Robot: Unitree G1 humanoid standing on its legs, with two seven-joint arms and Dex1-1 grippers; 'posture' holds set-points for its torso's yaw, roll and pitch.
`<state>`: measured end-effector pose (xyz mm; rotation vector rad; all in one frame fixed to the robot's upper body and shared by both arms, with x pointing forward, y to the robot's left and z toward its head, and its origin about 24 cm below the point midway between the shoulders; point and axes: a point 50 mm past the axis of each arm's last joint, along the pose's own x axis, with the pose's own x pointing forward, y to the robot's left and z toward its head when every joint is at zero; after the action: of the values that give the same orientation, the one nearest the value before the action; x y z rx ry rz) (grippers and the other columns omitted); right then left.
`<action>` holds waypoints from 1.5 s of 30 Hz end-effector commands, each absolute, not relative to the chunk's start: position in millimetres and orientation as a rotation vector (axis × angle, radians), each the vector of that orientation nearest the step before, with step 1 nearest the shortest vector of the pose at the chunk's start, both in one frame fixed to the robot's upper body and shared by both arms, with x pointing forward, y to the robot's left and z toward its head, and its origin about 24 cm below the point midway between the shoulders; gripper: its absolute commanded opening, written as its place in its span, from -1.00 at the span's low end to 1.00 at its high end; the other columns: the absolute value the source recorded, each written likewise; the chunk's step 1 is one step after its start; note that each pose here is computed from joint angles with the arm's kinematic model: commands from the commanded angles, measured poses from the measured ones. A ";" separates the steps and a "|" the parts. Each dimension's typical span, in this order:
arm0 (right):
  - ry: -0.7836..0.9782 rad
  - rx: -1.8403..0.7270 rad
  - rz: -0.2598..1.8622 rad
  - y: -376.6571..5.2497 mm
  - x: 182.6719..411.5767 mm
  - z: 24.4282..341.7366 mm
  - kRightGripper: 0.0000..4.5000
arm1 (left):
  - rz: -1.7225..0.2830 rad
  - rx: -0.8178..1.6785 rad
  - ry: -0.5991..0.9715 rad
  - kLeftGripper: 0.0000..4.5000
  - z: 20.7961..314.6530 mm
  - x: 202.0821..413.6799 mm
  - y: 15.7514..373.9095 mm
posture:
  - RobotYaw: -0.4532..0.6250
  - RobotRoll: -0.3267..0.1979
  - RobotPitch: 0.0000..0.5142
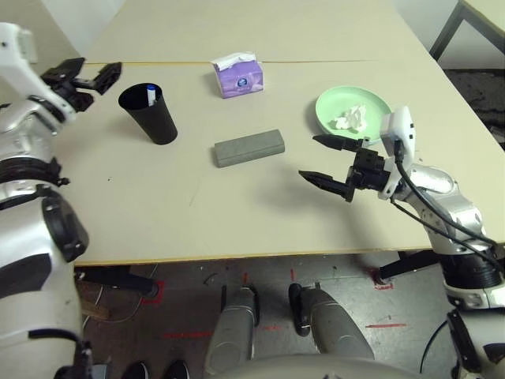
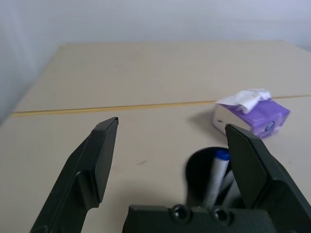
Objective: Organize and tidy the items on the table.
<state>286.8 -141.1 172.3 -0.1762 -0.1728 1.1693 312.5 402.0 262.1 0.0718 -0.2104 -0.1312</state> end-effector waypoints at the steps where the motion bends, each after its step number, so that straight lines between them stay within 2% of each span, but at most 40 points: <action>1: -0.166 -0.183 1.164 -142.1 285.6 167.6 1.00 | -0.243 0.051 -0.209 0.99 266.3 289.9 413.7 | -0.24 0.25 -0.23; 4: -0.165 -0.179 1.168 -140.1 286.0 166.2 1.00 | -0.421 0.017 -0.136 0.99 261.0 268.9 416.1 | -0.20 0.25 -0.20; 8: -0.163 -0.166 1.193 -136.9 286.0 164.3 1.00 | -0.673 0.006 0.119 0.99 244.3 234.4 407.6 | -0.14 0.25 -0.16; 11: -0.156 -0.159 1.226 -135.7 285.4 163.3 1.00 | -0.774 0.132 0.330 0.99 230.7 223.9 394.1 | -0.09 0.25 -0.13; 15: -0.157 -0.154 1.248 -134.5 286.0 164.4 1.00 | -0.867 0.310 0.472 0.99 216.2 219.1 383.7 | -0.08 0.25 -0.12; 19: -0.157 -0.157 1.267 -139.2 285.7 166.5 1.00 | -0.988 0.280 0.461 0.99 200.0 224.6 368.1 | -0.10 0.25 -0.09; 22: -0.181 -0.140 1.155 -155.4 291.1 176.2 1.00 | -0.852 0.186 0.276 0.99 200.2 241.4 371.9 | -0.13 0.25 -0.08; 24: -0.213 -0.108 1.008 -172.7 297.3 184.9 1.00 | -0.733 0.149 0.166 0.99 201.1 248.3 377.7 | -0.15 0.25 -0.07; 29: -0.250 -0.062 0.571 -234.4 299.0 190.8 1.00 | -0.443 0.080 -0.032 0.99 198.0 246.7 394.5 | -0.17 0.25 -0.03; 32: -0.209 -0.112 0.342 -273.1 286.3 174.7 1.00 | -0.221 0.010 -0.153 0.99 191.6 240.9 406.9 | -0.18 0.25 -0.02; 35: -0.167 -0.139 0.208 -290.5 273.9 156.1 1.00 | -0.083 -0.042 -0.202 0.99 178.2 236.6 408.5 | -0.18 0.25 -0.01; 39: -0.099 -0.160 0.118 -296.7 261.7 126.7 1.00 | 0.008 -0.069 -0.190 0.99 153.7 235.1 398.1 | -0.19 0.25 -0.01; 45: -0.093 -0.210 0.000 -306.7 256.2 112.6 1.00 | 0.029 -0.091 -0.205 0.99 147.5 237.2 382.5 | -0.17 0.25 -0.01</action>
<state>259.3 -301.4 117.9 -0.2057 -0.0998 0.0459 239.2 384.0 148.0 -0.0949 -0.2079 0.0216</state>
